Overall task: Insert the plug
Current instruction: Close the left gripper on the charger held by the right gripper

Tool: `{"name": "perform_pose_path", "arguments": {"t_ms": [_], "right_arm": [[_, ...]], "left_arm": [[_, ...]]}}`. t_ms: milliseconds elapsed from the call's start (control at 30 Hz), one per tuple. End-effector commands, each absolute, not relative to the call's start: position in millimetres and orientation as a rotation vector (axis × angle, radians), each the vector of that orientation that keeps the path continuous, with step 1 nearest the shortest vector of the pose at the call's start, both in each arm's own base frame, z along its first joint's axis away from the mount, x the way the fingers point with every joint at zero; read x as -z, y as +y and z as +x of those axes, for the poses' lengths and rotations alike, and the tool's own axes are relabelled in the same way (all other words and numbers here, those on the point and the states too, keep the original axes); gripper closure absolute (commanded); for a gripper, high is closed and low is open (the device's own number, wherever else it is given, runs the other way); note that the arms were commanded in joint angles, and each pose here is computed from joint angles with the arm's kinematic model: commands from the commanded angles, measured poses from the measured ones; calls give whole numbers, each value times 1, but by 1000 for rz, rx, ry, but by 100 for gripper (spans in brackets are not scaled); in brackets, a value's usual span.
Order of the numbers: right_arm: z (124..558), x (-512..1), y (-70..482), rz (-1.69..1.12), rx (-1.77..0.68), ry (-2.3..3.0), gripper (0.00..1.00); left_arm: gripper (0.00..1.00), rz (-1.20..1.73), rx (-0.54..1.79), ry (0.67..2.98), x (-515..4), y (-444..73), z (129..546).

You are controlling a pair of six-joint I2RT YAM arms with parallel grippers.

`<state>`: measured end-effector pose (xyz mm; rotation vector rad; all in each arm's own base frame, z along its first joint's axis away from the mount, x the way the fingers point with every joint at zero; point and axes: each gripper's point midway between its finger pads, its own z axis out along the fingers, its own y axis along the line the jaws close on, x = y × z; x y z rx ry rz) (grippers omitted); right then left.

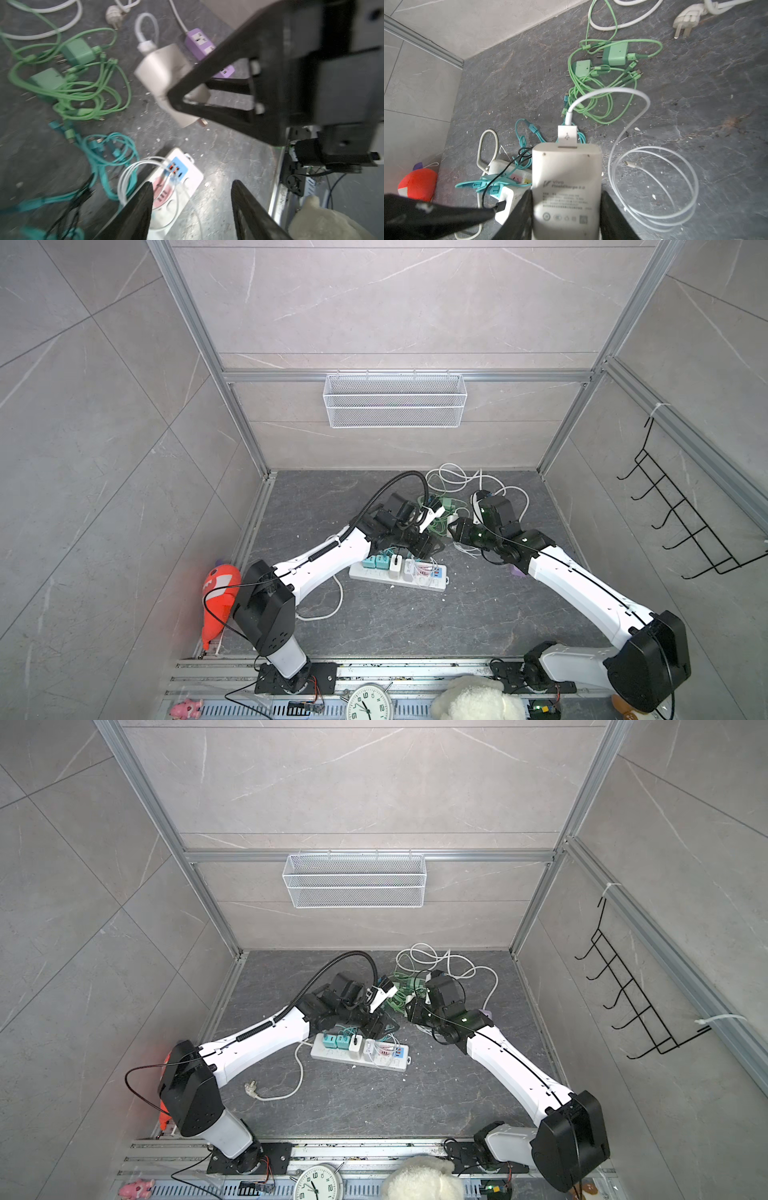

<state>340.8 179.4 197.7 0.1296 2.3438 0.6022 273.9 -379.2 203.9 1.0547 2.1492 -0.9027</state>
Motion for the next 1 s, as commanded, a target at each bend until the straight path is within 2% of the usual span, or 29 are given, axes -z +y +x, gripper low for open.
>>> {"name": "perform_pose_path", "arguments": {"t_ms": [0,300,967], "right_arm": [[346,-220,188,127,-701,2224,85],[352,-225,198,139,-769,2188,85],[351,-238,210,189,-926,2123,86]], "left_arm": [[37,904,1020,2007,-241,-383,289],[36,739,1069,1919,-249,-391,309],[39,591,1179,1805,-254,-408,327]]}}
